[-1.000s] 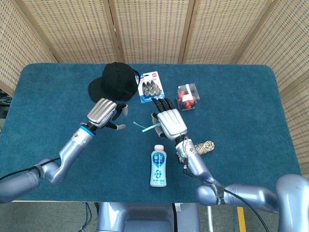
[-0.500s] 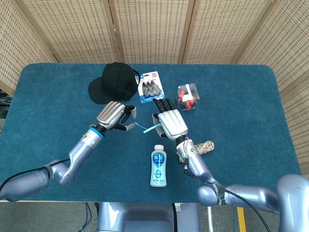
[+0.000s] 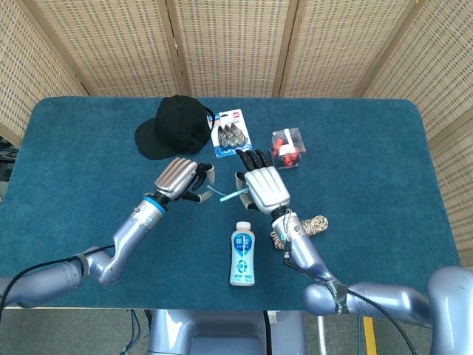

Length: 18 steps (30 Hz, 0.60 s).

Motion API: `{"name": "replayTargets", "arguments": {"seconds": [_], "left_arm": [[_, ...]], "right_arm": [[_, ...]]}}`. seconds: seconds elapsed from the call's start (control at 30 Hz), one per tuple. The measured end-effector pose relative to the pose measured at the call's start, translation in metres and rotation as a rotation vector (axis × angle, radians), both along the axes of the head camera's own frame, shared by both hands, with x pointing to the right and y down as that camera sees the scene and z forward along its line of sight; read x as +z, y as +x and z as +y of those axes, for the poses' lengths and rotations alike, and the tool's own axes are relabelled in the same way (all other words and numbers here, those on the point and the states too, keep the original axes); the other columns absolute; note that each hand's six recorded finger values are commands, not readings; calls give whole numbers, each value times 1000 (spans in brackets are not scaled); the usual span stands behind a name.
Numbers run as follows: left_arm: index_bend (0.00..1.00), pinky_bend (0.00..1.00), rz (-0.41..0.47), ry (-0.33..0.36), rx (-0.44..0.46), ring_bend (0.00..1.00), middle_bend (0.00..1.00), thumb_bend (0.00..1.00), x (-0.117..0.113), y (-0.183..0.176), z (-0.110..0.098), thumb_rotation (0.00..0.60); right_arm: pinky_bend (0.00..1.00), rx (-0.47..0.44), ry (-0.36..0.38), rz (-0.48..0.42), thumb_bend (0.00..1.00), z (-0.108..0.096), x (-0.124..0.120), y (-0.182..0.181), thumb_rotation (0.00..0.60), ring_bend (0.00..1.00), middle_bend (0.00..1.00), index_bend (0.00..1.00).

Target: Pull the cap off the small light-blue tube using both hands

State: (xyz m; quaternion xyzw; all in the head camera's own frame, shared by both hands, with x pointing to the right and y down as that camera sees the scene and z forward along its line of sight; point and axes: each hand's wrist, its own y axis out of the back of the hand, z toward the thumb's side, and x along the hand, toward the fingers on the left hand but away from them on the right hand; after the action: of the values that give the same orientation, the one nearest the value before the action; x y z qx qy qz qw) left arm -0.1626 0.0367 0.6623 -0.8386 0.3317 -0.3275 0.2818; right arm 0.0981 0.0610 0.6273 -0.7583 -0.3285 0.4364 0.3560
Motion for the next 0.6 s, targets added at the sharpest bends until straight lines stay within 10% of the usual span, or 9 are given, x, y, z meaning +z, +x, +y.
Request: {"name": "replayTargets", "arguments": {"seconds": [0.6], "left_arm": [[560, 815, 78, -79, -27, 839, 850, 316, 2, -4, -3, 600]], "right_arm": [[0, 17, -21, -17, 620, 0, -1, 6, 600, 0, 49, 642]]}}
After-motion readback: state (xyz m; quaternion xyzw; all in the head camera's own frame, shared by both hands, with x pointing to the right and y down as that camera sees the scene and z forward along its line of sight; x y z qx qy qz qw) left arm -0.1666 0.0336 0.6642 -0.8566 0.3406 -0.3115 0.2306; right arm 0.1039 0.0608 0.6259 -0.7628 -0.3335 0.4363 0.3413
